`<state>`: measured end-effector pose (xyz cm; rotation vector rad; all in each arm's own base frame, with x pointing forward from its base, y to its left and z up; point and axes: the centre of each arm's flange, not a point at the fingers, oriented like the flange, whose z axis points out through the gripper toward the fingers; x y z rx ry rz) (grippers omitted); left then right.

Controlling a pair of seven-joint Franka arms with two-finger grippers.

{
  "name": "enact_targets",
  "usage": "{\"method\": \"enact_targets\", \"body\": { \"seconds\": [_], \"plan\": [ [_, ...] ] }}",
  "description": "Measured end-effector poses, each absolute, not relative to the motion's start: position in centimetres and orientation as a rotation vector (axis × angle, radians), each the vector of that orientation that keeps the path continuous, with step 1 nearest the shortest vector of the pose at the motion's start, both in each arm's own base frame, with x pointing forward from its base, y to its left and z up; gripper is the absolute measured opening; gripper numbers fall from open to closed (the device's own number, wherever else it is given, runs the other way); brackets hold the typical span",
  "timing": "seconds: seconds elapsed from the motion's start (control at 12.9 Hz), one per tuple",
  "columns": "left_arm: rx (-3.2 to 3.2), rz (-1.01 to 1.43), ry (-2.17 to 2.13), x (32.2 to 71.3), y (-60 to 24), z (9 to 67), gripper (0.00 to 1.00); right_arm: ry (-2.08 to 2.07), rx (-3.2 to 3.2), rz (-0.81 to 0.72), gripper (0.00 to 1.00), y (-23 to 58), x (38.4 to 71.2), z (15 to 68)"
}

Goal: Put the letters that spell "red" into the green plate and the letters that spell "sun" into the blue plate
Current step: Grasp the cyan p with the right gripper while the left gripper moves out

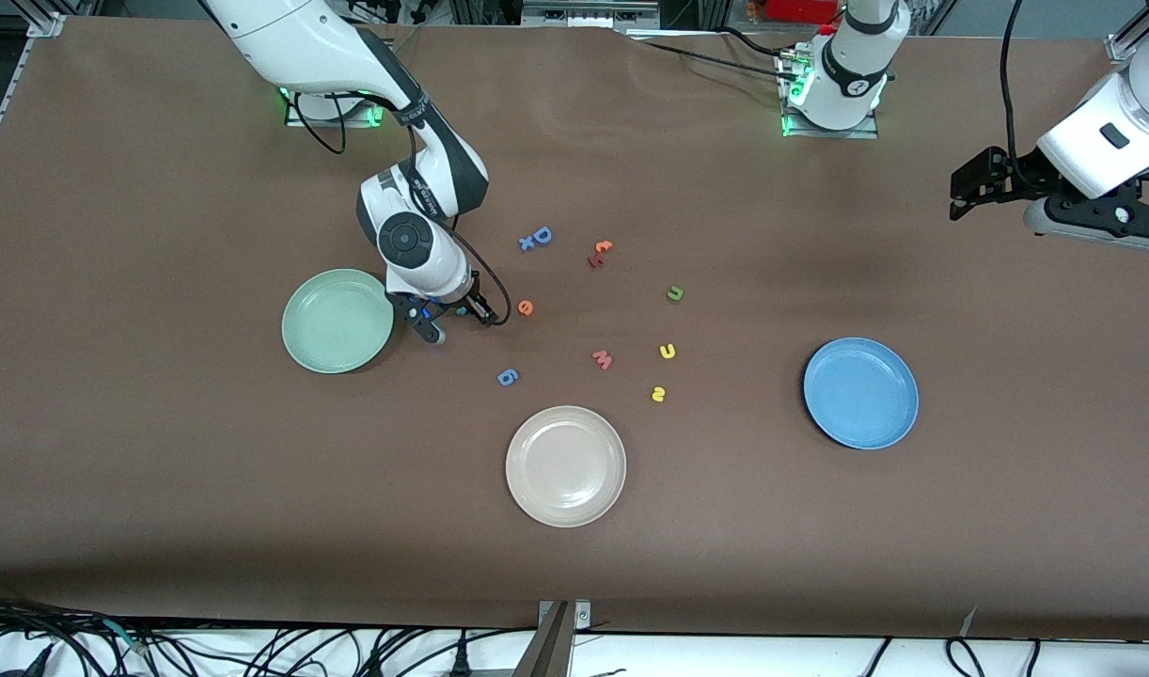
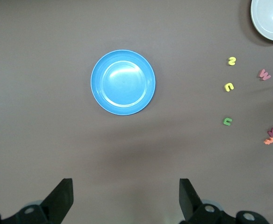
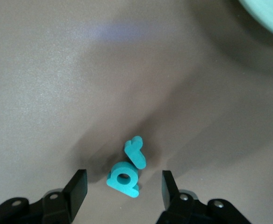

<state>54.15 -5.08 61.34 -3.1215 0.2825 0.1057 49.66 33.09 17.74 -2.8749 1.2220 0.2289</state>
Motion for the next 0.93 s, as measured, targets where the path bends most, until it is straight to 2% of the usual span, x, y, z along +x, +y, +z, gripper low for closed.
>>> {"method": "enact_targets", "body": {
  "seconds": [0.16,0.23,0.47,0.62,0.93],
  "plan": [
    [-3.121,0.106,0.282,54.15,-5.08,61.34,1.00,1.223,-2.874,0.228,0.70,33.07,49.68,17.74],
    [-3.121,0.106,0.283,54.15,-5.08,61.34,1.00,1.223,-2.874,0.228,0.61,33.07,49.68,17.74],
    [-3.121,0.106,0.283,54.15,-5.08,61.34,1.00,1.223,-2.873,0.227,0.57,33.07,49.69,17.75],
    [-3.121,0.106,0.283,54.15,-5.08,61.34,1.00,1.223,-2.873,0.227,0.44,33.07,49.69,17.75],
    [-3.121,0.106,0.283,54.15,-5.09,61.33,1.00,1.224,-2.874,0.228,0.43,33.05,49.66,17.71]
  ]
}}
